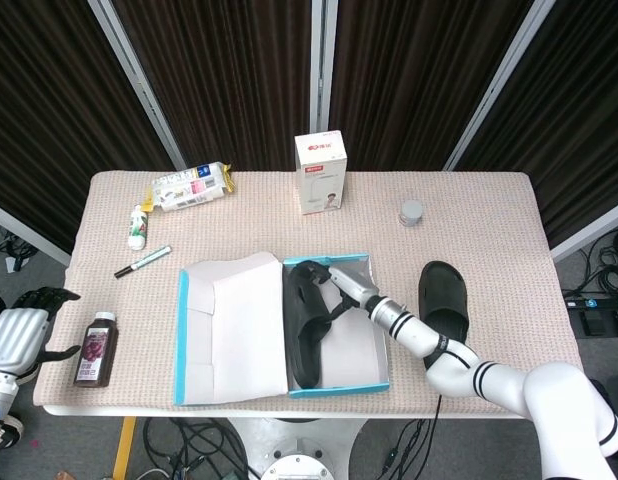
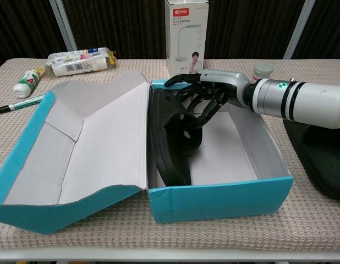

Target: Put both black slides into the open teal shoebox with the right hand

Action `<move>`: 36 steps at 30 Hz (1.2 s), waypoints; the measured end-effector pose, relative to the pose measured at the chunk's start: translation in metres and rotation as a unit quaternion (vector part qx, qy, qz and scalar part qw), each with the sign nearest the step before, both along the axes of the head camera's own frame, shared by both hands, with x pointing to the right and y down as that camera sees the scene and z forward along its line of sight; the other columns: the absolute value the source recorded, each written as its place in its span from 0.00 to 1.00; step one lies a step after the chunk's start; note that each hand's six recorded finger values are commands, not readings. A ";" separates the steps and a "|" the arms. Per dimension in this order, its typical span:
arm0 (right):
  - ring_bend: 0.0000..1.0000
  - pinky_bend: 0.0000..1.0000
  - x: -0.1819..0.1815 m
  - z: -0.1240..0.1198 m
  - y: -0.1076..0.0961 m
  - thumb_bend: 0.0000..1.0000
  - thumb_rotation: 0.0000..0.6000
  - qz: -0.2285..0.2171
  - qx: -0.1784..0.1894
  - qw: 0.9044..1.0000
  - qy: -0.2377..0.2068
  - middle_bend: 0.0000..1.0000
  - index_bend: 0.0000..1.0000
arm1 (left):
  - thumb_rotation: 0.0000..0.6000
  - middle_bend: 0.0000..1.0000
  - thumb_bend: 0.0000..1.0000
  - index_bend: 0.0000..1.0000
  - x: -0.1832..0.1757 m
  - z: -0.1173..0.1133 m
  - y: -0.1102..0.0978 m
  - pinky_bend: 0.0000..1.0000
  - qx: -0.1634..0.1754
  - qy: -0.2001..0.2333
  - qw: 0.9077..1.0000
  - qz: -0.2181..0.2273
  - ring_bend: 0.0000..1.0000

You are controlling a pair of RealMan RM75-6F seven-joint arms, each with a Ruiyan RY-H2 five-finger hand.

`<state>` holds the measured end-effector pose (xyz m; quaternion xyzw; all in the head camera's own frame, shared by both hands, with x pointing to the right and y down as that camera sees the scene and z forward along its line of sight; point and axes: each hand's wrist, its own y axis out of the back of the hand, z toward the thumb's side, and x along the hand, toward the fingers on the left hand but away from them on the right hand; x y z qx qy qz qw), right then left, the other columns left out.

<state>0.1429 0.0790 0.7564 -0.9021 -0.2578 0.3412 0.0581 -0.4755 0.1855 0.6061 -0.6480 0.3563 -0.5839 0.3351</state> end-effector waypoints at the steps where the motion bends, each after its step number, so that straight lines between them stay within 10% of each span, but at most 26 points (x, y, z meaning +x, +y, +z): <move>1: 0.15 0.27 0.000 0.000 0.000 0.06 1.00 -0.003 0.004 1.000 0.003 0.35 0.12 | 1.00 0.24 0.09 0.27 0.000 0.000 0.000 0.21 0.000 0.000 1.000 0.000 0.16; 19: 0.15 0.27 0.002 0.000 0.001 0.09 1.00 -0.043 0.055 0.997 0.034 0.34 0.12 | 1.00 0.24 0.09 0.27 0.000 0.001 0.000 0.21 0.002 -0.002 1.000 0.004 0.16; 36: 0.00 0.14 -0.001 -0.019 0.002 0.00 1.00 -0.047 0.010 0.999 -0.008 0.08 0.00 | 1.00 0.24 0.09 0.28 0.002 0.000 -0.001 0.21 0.001 0.008 1.000 0.001 0.16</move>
